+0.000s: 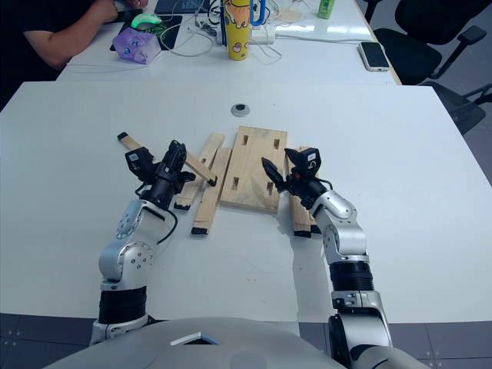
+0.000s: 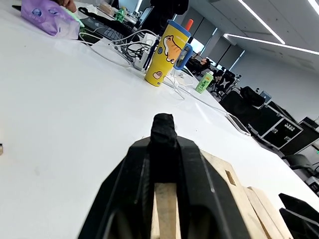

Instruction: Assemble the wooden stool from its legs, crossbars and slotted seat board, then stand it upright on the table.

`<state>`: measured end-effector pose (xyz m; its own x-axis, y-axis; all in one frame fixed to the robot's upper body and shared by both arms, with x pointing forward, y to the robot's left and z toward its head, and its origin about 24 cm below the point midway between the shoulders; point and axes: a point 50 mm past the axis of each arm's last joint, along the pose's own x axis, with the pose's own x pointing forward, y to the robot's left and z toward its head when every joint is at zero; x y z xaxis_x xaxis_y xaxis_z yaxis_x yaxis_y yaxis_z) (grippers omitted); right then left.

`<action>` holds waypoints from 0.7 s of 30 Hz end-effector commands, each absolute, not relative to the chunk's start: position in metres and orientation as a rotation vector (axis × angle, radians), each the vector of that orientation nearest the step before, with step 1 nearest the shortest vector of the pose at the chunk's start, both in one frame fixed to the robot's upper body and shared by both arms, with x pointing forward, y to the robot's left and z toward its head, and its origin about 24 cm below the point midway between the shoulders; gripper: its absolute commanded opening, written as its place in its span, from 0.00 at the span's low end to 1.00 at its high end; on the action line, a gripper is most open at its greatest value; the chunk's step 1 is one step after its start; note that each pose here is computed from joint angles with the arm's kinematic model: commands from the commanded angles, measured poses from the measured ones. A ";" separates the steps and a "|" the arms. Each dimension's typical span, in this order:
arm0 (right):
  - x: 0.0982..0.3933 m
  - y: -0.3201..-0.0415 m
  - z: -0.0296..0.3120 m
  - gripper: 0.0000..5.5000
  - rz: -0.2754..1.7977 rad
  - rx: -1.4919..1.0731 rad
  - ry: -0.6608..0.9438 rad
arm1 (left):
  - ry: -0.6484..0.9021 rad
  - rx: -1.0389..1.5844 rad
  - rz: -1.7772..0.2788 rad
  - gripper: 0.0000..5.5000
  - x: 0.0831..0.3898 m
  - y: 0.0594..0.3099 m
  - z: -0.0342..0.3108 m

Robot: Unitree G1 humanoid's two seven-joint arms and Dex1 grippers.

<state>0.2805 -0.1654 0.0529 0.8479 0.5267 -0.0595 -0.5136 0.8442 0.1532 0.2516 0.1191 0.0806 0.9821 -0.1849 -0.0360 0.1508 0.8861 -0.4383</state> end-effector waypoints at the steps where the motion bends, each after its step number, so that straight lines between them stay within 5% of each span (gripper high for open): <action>1: 0.276 -0.163 0.052 0.70 0.548 0.125 0.114 | 0.159 -0.177 -0.174 0.08 0.246 0.114 0.066; 8: 0.266 -0.158 0.048 0.70 0.573 0.115 0.151 | 0.227 0.057 -0.169 0.08 0.235 0.108 0.049; 21: 0.264 -0.153 0.047 0.70 0.569 0.122 0.159 | 0.256 0.117 -0.234 0.08 0.234 0.104 0.036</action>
<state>0.2624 -0.1554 0.0465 0.8319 0.5437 -0.1108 -0.5236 0.8353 0.1678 0.2431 0.0931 0.0801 0.9683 -0.2475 -0.0346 0.2487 0.9680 0.0332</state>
